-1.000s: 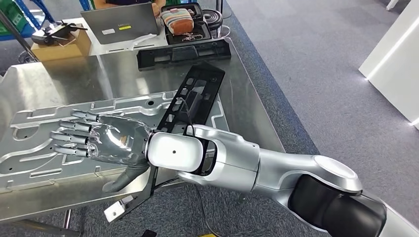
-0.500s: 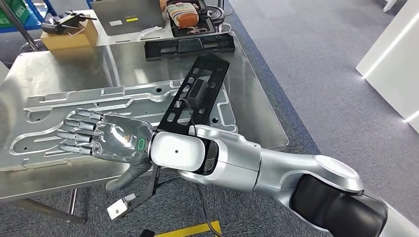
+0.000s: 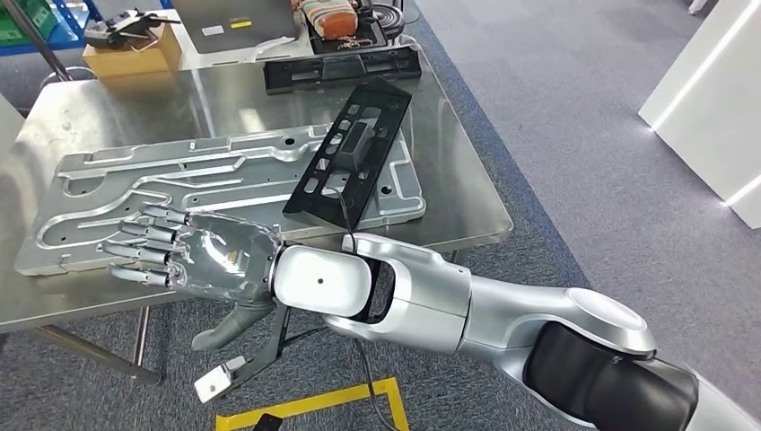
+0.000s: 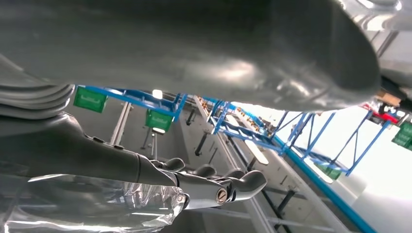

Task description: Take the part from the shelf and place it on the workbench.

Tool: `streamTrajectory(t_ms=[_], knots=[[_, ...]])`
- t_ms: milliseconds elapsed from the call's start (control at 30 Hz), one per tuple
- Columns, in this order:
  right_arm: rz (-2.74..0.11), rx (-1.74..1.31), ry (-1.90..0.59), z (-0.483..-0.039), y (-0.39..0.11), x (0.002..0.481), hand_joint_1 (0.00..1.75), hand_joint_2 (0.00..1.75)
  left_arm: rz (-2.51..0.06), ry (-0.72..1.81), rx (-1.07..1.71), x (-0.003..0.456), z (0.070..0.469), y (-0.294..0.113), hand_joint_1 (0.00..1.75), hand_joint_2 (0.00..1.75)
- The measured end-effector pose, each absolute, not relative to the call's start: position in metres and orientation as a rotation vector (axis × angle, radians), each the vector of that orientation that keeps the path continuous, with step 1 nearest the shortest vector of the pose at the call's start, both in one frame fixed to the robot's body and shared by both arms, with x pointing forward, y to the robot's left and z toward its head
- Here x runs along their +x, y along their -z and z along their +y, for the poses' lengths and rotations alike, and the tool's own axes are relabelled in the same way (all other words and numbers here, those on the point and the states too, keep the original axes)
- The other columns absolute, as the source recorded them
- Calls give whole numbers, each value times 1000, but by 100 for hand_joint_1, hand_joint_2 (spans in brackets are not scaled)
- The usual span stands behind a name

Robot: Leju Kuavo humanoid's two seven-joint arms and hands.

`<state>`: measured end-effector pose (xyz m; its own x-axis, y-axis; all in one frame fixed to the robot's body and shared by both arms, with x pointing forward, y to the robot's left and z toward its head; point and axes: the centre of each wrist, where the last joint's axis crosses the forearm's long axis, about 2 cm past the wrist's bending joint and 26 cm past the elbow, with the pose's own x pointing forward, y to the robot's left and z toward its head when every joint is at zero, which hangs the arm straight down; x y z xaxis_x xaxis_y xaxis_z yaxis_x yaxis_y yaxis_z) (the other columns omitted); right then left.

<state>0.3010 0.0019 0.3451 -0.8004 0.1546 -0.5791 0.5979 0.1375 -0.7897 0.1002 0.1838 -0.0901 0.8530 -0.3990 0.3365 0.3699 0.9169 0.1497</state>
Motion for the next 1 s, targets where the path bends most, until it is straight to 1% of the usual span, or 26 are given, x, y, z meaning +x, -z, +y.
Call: streamTrajectory(t_ms=[400,733,1000], knots=[[2095,702,1720,6,-343,299,0,0,-373,402,94,100,188,91,0,0],[2147,732,1727,-9,-330,313,0,0,-372,421,90,106,188,90,0,0],[2160,746,1729,-12,-328,318,0,0,-380,426,84,110,183,88,0,0]])
